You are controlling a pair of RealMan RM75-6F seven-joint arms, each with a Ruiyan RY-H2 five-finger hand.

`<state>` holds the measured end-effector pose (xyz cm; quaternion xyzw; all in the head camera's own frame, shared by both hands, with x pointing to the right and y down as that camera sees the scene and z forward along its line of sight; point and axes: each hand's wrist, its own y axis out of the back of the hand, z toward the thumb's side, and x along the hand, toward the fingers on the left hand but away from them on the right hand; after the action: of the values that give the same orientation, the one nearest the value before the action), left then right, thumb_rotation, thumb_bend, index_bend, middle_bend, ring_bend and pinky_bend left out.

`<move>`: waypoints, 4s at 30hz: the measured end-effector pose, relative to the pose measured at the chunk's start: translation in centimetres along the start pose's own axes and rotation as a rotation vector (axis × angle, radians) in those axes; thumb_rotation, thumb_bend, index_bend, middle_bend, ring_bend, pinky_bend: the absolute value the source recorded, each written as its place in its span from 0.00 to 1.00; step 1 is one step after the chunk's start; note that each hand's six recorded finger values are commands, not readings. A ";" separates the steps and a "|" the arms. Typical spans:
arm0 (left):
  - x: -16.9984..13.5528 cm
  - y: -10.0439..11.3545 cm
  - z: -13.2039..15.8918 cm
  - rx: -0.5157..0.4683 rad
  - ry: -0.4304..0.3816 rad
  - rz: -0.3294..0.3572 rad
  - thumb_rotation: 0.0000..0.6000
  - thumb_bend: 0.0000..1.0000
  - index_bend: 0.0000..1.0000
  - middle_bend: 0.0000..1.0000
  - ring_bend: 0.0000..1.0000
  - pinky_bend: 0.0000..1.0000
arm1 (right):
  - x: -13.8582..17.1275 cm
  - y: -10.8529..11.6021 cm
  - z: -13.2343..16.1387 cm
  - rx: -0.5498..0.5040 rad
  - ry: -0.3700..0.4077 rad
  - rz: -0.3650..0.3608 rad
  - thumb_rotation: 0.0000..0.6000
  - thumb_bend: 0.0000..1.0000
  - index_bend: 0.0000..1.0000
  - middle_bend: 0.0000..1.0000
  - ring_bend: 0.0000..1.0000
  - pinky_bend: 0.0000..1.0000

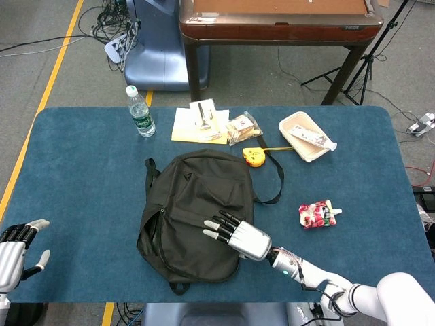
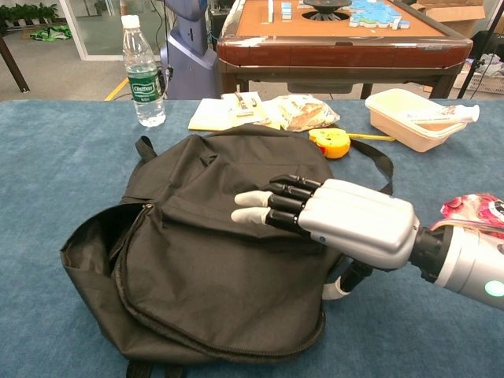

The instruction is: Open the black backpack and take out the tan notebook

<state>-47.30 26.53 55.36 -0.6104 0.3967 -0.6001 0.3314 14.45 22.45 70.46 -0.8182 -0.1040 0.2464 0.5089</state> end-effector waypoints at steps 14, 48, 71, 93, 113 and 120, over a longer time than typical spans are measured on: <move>0.0 -0.1 0.1 0.003 -0.001 -0.005 1.00 0.32 0.25 0.24 0.21 0.15 | -0.4 1.6 -0.9 -0.038 -0.037 -0.019 1.00 0.09 0.05 0.02 0.00 0.00; 1.2 0.4 0.6 0.021 -0.038 -0.022 1.00 0.32 0.25 0.24 0.21 0.15 | -1.6 1.3 -0.6 -0.115 -0.022 0.128 1.00 0.58 0.75 0.53 0.26 0.02; 7.1 1.9 6.6 -0.118 -0.390 -0.056 1.00 0.32 0.35 0.32 0.32 0.22 | -3.8 4.6 -7.4 -0.658 -0.528 -0.225 1.00 0.58 0.79 0.55 0.32 0.08; 9.9 -0.7 18.6 -0.104 -0.915 -0.133 1.00 0.32 0.45 0.48 0.44 0.41 | -3.1 3.0 -9.6 -0.857 -0.782 -0.246 1.00 0.58 0.79 0.49 0.32 0.08; 13.7 -8.8 21.2 0.126 -1.155 -0.120 1.00 0.24 0.30 0.32 0.31 0.38 | -3.0 3.7 -9.8 -0.889 -0.810 -0.251 1.00 0.58 0.79 0.47 0.31 0.08; 14.5 -10.5 21.3 0.169 -1.162 -0.096 1.00 0.17 0.14 0.15 0.19 0.31 | -3.3 4.1 -10.0 -0.907 -0.816 -0.257 1.00 0.58 0.79 0.47 0.31 0.08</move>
<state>-25.69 17.13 70.16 -0.8279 0.0727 -0.2114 0.5144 16.39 11.38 71.42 -0.7739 -0.4818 0.4073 0.0557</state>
